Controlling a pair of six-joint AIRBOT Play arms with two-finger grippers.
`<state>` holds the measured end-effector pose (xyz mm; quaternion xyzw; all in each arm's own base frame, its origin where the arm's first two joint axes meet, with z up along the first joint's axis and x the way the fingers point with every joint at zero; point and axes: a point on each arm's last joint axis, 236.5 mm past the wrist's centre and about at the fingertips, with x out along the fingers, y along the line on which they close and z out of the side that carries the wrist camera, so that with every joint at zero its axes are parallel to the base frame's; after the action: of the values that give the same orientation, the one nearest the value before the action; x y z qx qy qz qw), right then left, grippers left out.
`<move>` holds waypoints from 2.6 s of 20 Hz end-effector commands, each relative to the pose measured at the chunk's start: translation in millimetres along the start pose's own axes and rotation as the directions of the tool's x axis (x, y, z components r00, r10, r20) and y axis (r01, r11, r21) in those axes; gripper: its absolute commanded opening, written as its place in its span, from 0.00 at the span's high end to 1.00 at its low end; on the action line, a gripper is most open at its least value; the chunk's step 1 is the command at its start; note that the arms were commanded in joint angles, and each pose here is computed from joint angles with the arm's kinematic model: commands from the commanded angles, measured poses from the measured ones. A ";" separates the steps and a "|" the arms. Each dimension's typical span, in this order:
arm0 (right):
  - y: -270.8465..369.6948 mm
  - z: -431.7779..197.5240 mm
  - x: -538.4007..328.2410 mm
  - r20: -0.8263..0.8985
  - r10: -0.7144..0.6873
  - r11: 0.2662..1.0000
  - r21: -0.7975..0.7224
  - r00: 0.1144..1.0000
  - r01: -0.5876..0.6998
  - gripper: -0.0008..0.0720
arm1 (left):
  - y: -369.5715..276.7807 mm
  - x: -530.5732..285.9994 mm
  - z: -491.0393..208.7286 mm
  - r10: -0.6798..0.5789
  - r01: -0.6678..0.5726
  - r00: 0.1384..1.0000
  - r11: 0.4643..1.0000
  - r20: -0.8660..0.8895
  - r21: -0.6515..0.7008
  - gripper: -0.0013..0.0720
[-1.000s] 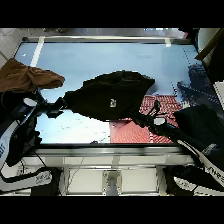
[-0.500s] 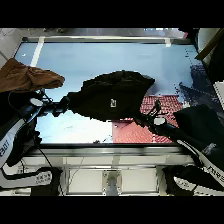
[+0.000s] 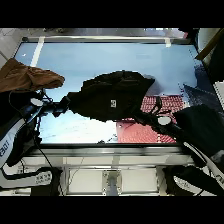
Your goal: Fold the clothes and pants, and hang the long-sleeved shirts on hangers.
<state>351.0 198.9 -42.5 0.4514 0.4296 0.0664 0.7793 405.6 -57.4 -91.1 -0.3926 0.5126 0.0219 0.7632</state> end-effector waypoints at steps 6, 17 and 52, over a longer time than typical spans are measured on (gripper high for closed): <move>-72.9 -11.7 -46.1 0.117 -0.073 0.967 0.252 0.990 0.042 0.36 | -0.9 -0.2 -5.9 -0.002 0.002 1.000 1.000 -0.026 0.001 0.97; -77.4 -16.5 13.6 -0.013 -0.183 0.972 0.146 0.983 0.183 0.36 | -0.9 -0.2 -5.9 -0.002 0.002 1.000 1.000 -0.026 0.001 0.97; 302.2 13.0 -293.3 -0.006 0.636 0.597 -0.631 0.772 -0.496 0.94 | -208.7 -449.0 28.6 -0.295 -0.309 0.752 0.632 0.589 0.711 0.97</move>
<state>242.9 193.6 419.1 0.3221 0.0191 0.3888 0.8630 289.5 -14.6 401.5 0.0162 0.1359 -0.0488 0.9894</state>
